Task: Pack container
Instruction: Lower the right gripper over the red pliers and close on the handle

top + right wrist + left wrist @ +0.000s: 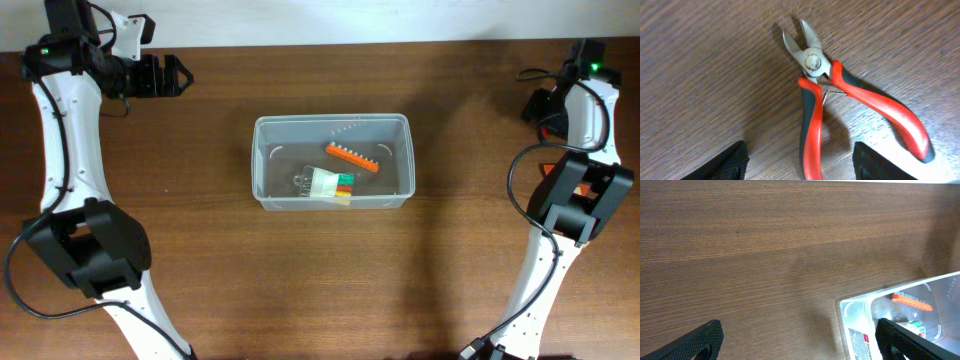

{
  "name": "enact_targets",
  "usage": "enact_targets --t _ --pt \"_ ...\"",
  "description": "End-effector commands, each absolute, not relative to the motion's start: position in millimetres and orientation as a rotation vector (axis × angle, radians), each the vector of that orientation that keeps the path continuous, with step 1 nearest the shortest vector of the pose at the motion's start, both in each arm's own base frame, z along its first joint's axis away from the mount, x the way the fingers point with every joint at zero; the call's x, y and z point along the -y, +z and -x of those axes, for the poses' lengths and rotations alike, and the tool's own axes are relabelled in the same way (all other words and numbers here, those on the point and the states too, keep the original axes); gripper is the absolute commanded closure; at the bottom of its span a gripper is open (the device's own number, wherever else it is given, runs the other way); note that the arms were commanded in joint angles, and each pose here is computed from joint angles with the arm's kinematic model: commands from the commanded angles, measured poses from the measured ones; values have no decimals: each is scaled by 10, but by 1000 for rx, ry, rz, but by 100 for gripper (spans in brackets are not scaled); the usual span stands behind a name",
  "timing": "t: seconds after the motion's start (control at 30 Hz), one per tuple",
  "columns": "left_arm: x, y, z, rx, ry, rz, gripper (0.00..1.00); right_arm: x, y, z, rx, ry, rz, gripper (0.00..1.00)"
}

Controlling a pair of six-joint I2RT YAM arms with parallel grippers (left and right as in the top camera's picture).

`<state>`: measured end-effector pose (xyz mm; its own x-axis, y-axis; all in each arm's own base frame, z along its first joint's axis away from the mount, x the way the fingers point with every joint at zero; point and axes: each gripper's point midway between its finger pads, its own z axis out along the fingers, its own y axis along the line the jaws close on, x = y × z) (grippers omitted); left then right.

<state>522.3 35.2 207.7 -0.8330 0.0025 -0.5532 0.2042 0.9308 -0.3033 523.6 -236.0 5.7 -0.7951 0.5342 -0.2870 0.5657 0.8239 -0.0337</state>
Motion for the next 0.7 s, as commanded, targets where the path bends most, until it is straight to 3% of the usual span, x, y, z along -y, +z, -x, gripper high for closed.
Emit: enact_targets --t 0.0,0.2,0.27,0.47,0.67 --pt "-373 2140 -5244 -2502 -469 -137 1 2390 -160 -5150 -2780 -194 -876 32" --pt "-375 2140 -5244 -2502 -469 -136 1 2391 -159 -5152 -2779 -194 -875 33" --pt "-375 2140 -5244 -2502 -469 -136 1 2392 -158 -5154 -2778 -194 -875 39" --pt "-373 2140 -5244 -2502 -469 -137 1 2401 -153 -5174 -2769 -195 -873 43" --pt "-373 2140 -5244 -2502 -469 -137 1 2407 -148 -5190 -2762 -195 -872 53"
